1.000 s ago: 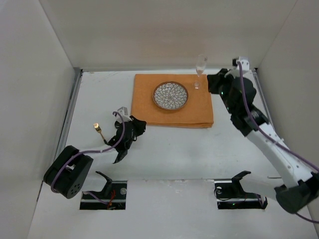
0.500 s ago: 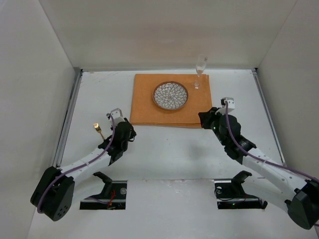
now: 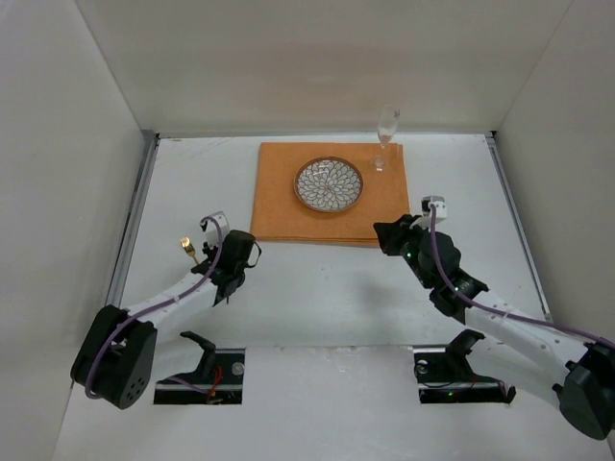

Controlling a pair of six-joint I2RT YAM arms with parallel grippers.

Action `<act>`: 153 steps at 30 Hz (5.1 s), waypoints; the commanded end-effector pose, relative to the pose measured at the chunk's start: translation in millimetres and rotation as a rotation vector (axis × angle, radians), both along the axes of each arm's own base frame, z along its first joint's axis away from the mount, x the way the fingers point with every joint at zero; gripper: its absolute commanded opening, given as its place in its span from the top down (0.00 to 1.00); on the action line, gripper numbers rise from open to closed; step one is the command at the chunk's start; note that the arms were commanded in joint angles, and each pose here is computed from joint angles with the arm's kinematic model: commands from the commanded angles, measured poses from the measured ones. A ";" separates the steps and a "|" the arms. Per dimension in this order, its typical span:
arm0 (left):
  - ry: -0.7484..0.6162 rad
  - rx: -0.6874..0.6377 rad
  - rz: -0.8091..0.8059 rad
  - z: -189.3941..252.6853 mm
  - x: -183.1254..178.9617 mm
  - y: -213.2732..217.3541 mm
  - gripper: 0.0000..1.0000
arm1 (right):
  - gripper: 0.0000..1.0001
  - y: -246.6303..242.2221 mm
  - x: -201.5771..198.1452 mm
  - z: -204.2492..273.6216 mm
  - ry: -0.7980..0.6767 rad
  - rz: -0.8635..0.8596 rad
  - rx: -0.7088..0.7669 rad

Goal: Set the dinner table for one person

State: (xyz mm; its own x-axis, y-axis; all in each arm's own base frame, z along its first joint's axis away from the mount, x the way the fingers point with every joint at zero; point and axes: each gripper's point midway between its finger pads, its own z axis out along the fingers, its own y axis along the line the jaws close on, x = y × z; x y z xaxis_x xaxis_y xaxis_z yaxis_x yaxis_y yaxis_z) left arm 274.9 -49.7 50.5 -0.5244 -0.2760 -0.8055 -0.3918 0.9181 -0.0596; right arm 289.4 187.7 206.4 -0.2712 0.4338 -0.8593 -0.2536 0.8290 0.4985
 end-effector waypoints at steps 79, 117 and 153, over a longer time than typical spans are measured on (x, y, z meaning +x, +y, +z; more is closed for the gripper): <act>-0.201 -0.528 -0.518 74.0 210.2 -437.2 1.00 | 0.77 -111.7 23.0 -10.9 0.027 -0.358 0.230; -0.265 -0.488 -0.561 115.9 172.2 -412.1 0.71 | 0.69 -123.0 17.0 -2.1 -0.020 -0.414 0.223; 0.226 -0.187 0.376 -26.3 -41.2 66.1 0.62 | 0.70 -65.6 23.2 -7.1 0.011 -0.240 0.144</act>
